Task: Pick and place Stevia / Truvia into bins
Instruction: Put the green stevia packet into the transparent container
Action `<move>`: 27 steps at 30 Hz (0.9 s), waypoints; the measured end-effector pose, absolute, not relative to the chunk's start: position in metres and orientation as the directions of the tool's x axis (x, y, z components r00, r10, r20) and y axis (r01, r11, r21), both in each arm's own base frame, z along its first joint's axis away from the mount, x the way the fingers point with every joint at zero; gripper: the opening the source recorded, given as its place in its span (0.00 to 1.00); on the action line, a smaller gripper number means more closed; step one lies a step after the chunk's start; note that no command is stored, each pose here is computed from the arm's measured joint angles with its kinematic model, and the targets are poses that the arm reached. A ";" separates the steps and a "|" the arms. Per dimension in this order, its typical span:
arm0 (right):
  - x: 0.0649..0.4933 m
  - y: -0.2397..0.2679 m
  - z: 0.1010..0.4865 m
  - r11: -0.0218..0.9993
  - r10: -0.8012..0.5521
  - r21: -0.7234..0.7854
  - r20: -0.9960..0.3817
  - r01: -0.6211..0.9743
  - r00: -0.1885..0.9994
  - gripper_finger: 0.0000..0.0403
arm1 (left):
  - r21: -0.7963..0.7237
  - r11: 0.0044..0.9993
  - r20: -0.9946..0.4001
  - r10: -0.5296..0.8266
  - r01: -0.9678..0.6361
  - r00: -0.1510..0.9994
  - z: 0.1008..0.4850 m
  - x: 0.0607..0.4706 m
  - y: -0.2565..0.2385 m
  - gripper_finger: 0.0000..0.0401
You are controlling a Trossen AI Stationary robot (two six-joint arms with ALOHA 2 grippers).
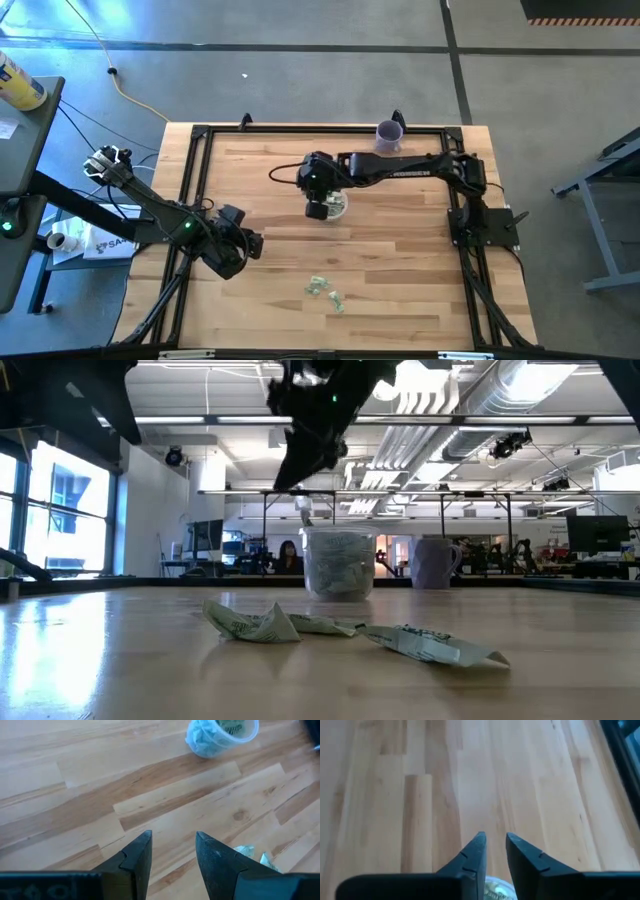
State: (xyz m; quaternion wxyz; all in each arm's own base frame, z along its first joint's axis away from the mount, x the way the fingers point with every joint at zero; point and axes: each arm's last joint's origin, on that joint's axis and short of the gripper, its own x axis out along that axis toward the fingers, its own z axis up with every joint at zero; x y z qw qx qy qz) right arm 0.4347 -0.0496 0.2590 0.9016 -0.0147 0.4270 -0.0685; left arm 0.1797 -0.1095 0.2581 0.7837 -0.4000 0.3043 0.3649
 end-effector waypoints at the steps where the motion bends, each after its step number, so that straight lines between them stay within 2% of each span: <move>1: 0.436 -0.053 0.254 0.990 -0.133 -0.076 -0.777 0.118 0.616 0.16 | -0.406 0.413 -0.764 0.335 -0.815 0.551 0.258 0.180 -0.109 0.46; 5: 0.436 -0.061 0.233 0.991 -0.109 -0.049 -0.836 0.124 0.538 0.14 | -0.411 0.408 -0.760 0.341 -0.816 0.553 0.258 0.180 -0.109 0.46; 17: 0.416 -0.060 0.225 0.991 -0.124 -0.101 -0.933 0.086 0.339 0.08 | -0.406 0.409 -0.760 0.346 -0.818 0.550 0.258 0.179 -0.109 0.46; 21: 0.415 -0.059 0.233 0.990 -0.125 -0.095 -0.923 0.099 0.364 0.08 | -0.405 0.409 -0.760 0.347 -0.818 0.550 0.258 0.179 -0.109 0.46; 27: 0.419 -0.051 0.265 0.991 -0.114 -0.055 -0.826 0.121 0.552 0.11 | -0.400 0.411 -0.759 0.352 -0.819 0.547 0.258 0.179 -0.108 0.46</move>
